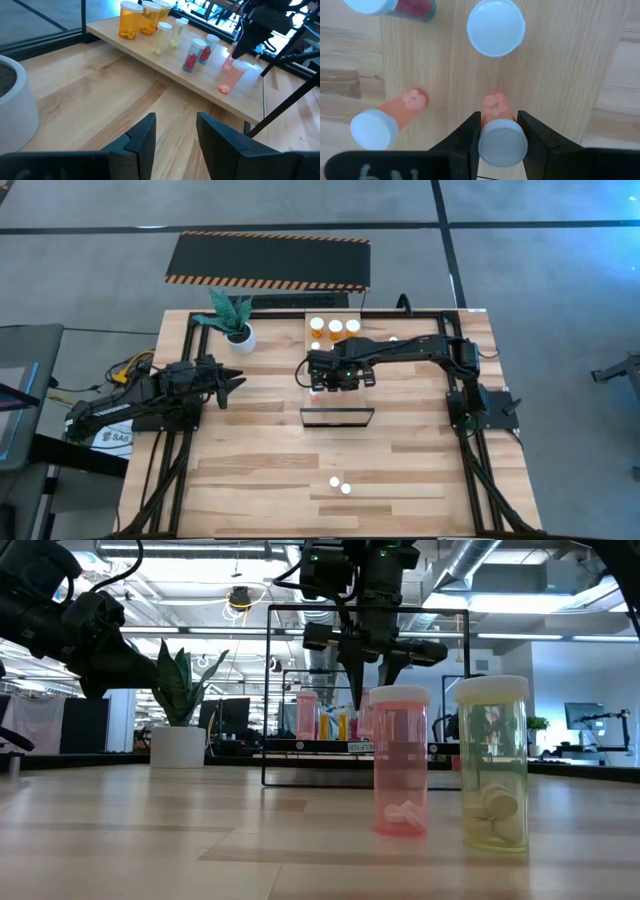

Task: Pick and place medicine bottles onto shelf by color
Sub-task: Put the top small pink pill bottle on the shelf aligned with the other small pink pill bottle

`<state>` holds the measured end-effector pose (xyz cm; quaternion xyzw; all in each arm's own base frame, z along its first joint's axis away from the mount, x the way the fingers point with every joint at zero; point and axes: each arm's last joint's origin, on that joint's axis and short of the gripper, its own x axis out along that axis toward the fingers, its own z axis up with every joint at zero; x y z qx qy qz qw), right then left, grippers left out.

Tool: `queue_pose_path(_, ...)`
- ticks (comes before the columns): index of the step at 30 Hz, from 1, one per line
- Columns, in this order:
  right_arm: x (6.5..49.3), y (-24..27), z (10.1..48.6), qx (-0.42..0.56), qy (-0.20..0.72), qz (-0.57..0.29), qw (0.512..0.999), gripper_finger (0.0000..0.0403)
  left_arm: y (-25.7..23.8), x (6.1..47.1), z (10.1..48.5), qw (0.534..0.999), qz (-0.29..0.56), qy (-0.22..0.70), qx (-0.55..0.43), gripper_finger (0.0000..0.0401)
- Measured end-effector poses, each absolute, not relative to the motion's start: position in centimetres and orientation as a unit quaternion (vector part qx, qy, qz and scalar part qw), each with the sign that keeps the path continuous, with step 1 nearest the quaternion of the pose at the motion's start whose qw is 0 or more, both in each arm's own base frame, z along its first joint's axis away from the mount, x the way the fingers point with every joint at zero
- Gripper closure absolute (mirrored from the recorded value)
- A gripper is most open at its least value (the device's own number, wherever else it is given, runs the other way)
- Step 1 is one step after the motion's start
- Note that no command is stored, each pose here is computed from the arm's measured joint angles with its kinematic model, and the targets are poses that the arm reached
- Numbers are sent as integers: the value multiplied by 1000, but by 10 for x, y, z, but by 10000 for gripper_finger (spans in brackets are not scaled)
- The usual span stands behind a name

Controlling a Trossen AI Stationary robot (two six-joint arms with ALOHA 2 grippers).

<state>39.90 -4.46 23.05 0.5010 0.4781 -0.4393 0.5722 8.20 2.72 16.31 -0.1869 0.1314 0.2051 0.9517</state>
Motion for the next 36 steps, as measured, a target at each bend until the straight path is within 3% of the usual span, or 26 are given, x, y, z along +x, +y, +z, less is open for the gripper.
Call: queue_pose_path(36, 403, -32, 231, 470, 488, -412, 609, 279, 27, 82, 163, 952, 205, 131, -187, 273)
